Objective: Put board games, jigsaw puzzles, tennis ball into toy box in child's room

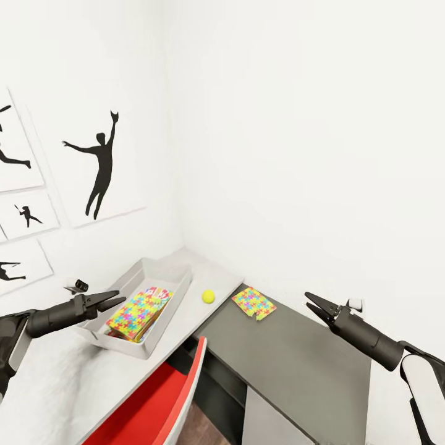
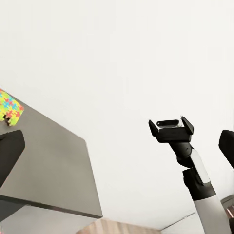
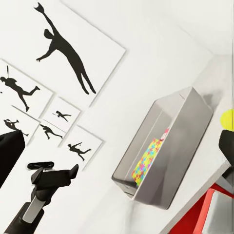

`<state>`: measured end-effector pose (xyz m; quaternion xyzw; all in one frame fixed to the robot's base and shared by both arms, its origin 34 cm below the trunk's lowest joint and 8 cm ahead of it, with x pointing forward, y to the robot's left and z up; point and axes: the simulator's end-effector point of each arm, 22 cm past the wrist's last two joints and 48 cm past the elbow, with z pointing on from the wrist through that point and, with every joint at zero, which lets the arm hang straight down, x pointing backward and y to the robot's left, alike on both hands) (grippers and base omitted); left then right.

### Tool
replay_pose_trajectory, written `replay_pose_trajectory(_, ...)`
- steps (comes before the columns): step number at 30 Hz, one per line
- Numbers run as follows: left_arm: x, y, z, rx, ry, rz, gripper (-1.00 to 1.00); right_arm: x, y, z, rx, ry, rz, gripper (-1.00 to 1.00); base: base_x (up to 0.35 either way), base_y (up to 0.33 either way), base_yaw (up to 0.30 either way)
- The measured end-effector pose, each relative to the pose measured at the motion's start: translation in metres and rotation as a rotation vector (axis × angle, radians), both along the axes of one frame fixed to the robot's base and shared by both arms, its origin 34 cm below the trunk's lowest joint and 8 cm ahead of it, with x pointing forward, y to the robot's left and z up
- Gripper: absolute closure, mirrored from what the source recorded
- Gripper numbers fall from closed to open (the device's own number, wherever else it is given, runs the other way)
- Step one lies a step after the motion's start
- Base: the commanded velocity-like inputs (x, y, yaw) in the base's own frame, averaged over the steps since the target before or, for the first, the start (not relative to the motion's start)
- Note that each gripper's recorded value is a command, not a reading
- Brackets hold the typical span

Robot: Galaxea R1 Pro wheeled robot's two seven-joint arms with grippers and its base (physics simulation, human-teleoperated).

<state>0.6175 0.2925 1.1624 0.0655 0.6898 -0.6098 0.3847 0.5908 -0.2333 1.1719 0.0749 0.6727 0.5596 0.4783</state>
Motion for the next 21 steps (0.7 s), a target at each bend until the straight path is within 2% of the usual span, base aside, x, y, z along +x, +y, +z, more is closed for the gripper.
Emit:
replay_pose_trajectory(8, -0.0005, 0.0001, 0.002, 0.0, -0.004, 0.0, -1.0, -0.0008, 0.0002, 0.0027, 0.004, -0.006, 0.002, -1.0, -0.044, 0.0, -0.076)
replay_pose_trajectory(12, -0.0002, 0.0001, 0.0017, 0.0, -0.004, 0.0, -1.0, -0.0006, 0.0, 0.0023, 0.005, -0.006, 0.002, -1.0, -0.211, 0.0, -0.119)
replay_pose_trajectory(21, 0.0007, 0.0, -0.0011, 0.0, 0.002, 0.0, -1.0, 0.0004, -0.0007, -0.0002, 0.005, 0.0, 0.001, -1.0, -0.254, 0.0, -0.237)
